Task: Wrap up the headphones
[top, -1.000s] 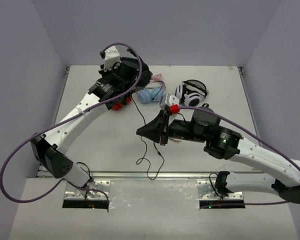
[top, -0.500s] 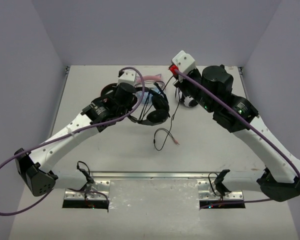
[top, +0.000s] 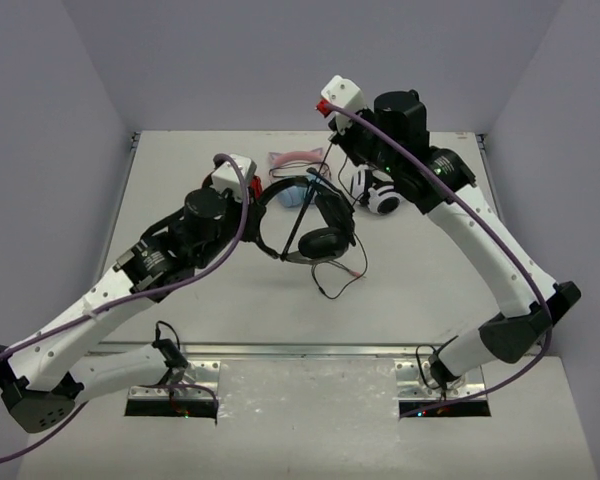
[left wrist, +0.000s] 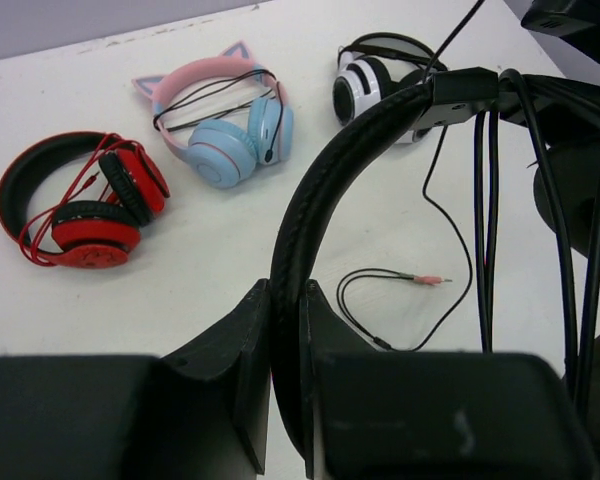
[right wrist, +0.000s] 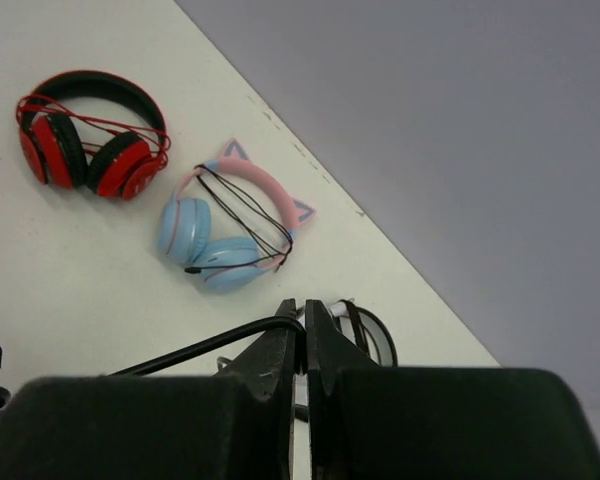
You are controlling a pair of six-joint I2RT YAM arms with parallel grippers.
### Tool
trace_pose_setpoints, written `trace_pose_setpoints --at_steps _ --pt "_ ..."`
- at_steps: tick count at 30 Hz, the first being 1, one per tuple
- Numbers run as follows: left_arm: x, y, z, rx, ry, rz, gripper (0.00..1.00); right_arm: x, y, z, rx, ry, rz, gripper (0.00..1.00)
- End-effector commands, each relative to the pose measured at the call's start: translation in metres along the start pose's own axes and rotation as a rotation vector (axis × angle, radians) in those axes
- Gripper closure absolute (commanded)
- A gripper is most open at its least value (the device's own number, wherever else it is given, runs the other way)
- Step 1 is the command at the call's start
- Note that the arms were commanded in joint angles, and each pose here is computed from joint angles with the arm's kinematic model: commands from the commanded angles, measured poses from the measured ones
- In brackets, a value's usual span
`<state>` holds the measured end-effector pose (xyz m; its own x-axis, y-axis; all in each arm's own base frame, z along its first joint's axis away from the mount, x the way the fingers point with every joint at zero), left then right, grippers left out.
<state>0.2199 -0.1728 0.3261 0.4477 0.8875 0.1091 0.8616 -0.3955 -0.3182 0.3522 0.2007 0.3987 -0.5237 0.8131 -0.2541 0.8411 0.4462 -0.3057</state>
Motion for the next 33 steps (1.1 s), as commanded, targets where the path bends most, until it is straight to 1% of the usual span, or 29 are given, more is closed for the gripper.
trace_pose_setpoints --at_steps 1,3,4,6,9,12,13,15,18,21,26,28,29,30,31,32,33 --pt "-0.025 -0.019 0.012 0.058 0.114 0.203 0.99 -0.044 -0.031 -0.056 -0.293 0.11 0.145 0.99" --pt "-0.025 -0.016 0.01 0.07 0.116 0.193 1.0 -0.032 -0.034 -0.055 -0.325 0.134 0.062 0.99" --pt "-0.026 -0.009 0.014 0.098 0.123 0.181 1.0 -0.028 -0.044 -0.06 -0.36 0.164 0.033 0.99" --pt "-0.029 -0.002 0.014 0.129 0.131 0.177 1.0 -0.02 -0.049 -0.066 -0.395 0.184 -0.038 0.99" --pt "-0.032 0.003 0.011 0.136 0.134 0.188 1.0 -0.022 -0.046 -0.067 -0.392 0.179 -0.025 0.99" --pt "-0.038 0.004 0.011 0.156 0.151 0.207 1.0 -0.027 -0.028 -0.053 -0.316 0.148 0.003 0.99" --pt "-0.038 0.004 0.009 0.148 0.152 0.209 1.0 -0.027 -0.028 -0.052 -0.307 0.144 0.002 0.99" --pt "-0.04 -0.001 0.006 0.13 0.148 0.242 1.0 -0.037 -0.014 -0.034 -0.251 0.16 0.027 0.99" --pt "-0.048 -0.008 0.003 0.086 0.148 0.316 1.0 -0.059 0.0 -0.008 -0.19 0.217 -0.005 0.99" --pt "-0.051 -0.011 0.002 0.075 0.153 0.341 1.0 -0.061 0.006 -0.003 -0.172 0.229 -0.049 0.99" --pt "-0.043 -0.007 -0.001 0.072 0.148 0.273 0.99 -0.058 0.005 0.012 -0.16 0.294 -0.108 0.99" --pt "-0.035 -0.006 -0.009 0.052 0.124 0.201 1.0 -0.061 0.004 0.026 -0.129 0.326 -0.098 0.99" --pt "-0.028 -0.005 -0.015 0.039 0.114 0.135 1.0 -0.066 -0.005 0.025 -0.158 0.356 -0.081 0.99" --pt "-0.023 -0.005 -0.018 0.031 0.096 0.098 1.0 -0.061 -0.002 0.049 -0.123 0.388 -0.081 0.99" --pt "-0.018 -0.004 -0.021 0.026 0.088 0.05 1.0 -0.064 -0.005 0.046 -0.18 0.441 -0.07 0.99" --pt "-0.016 -0.005 -0.024 0.019 0.079 0.033 1.0 -0.065 -0.018 0.045 -0.217 0.464 -0.059 0.99" --pt "-0.014 -0.006 -0.03 0.005 0.06 0.017 1.0 -0.066 -0.017 0.064 -0.193 0.5 -0.047 0.99"
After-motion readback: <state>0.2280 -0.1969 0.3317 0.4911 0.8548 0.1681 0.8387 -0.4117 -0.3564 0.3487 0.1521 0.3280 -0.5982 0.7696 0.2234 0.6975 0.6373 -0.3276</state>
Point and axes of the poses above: each gripper's point midway between its finger pads, its own y axis out along the fingers, its own x axis along the line the jaws close on, z = x × y, the point moved 5 cm from there along -y, back along the fingers, and after that the axes turned 14 degrees about y, right-handed, at the moved point
